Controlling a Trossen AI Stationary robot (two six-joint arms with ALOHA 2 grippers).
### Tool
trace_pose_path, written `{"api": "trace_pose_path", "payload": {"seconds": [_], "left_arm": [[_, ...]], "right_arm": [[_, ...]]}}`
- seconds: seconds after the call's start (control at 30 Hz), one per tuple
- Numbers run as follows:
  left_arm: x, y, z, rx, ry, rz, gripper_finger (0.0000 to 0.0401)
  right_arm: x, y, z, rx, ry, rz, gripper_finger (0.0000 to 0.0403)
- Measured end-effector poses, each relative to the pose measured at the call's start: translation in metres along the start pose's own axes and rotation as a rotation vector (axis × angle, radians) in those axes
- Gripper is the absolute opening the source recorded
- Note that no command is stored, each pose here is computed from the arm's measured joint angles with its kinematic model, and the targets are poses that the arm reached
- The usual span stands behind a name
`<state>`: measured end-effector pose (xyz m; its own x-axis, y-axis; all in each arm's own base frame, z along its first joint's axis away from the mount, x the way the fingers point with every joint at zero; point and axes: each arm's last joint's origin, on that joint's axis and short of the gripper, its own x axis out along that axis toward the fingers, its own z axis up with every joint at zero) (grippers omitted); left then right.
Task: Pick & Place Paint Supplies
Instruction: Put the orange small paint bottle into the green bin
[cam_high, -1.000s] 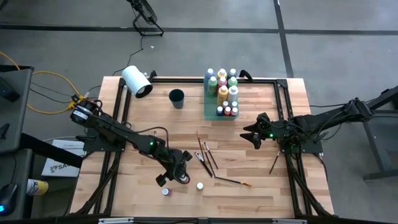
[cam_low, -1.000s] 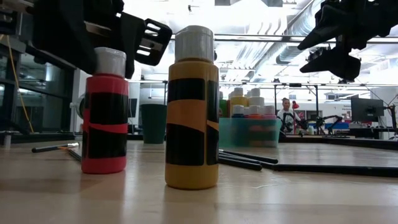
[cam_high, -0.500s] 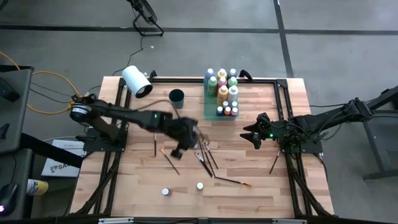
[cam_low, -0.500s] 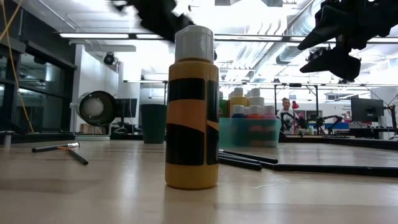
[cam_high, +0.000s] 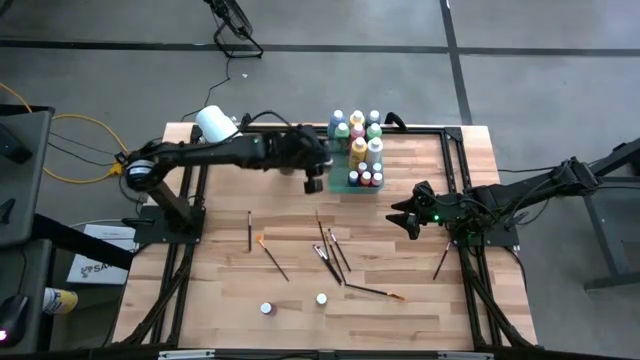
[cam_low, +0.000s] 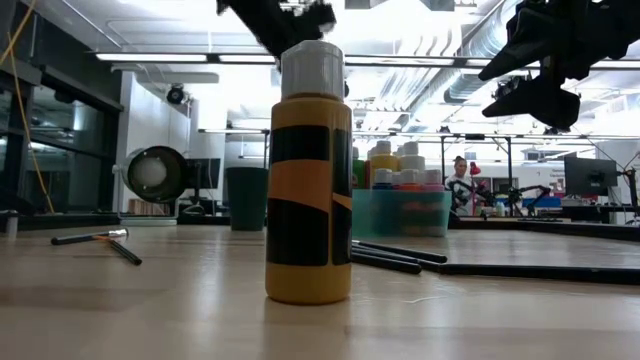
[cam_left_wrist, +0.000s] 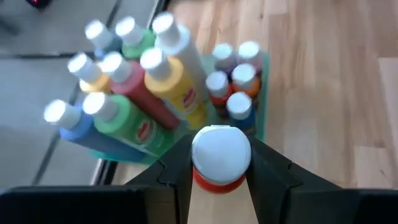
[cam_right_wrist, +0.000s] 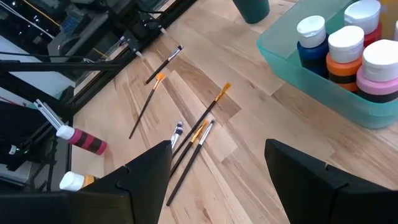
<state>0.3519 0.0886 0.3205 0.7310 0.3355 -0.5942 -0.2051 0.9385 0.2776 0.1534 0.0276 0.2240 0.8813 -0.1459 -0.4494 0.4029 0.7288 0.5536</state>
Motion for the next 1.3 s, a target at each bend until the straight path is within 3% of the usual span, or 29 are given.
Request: {"api": "trace_pose_path", "payload": {"seconds": [0.17, 0.47, 0.87, 1.3], "left_arm": [[0.029, 0.012, -0.005, 0.001, -0.043, -0.07, 0.0113], [0.06, 0.029, -0.016, 0.103, -0.055, -0.062, 0.0113], [0.115, 0.023, -0.042, 0.151, -0.026, -0.149, 0.0113], [0.134, 0.018, -0.048, 0.152, -0.081, -0.197, 0.0113]], "right_arm": [[0.0, 0.0, 0.0, 0.002, -0.004, 0.004, 0.0252], [0.0, 0.0, 0.0, 0.002, -0.004, 0.004, 0.0252], [0.0, 0.0, 0.0, 0.002, -0.004, 0.004, 0.0252], [0.0, 0.0, 0.0, 0.002, -0.004, 0.005, 0.0252]]}}
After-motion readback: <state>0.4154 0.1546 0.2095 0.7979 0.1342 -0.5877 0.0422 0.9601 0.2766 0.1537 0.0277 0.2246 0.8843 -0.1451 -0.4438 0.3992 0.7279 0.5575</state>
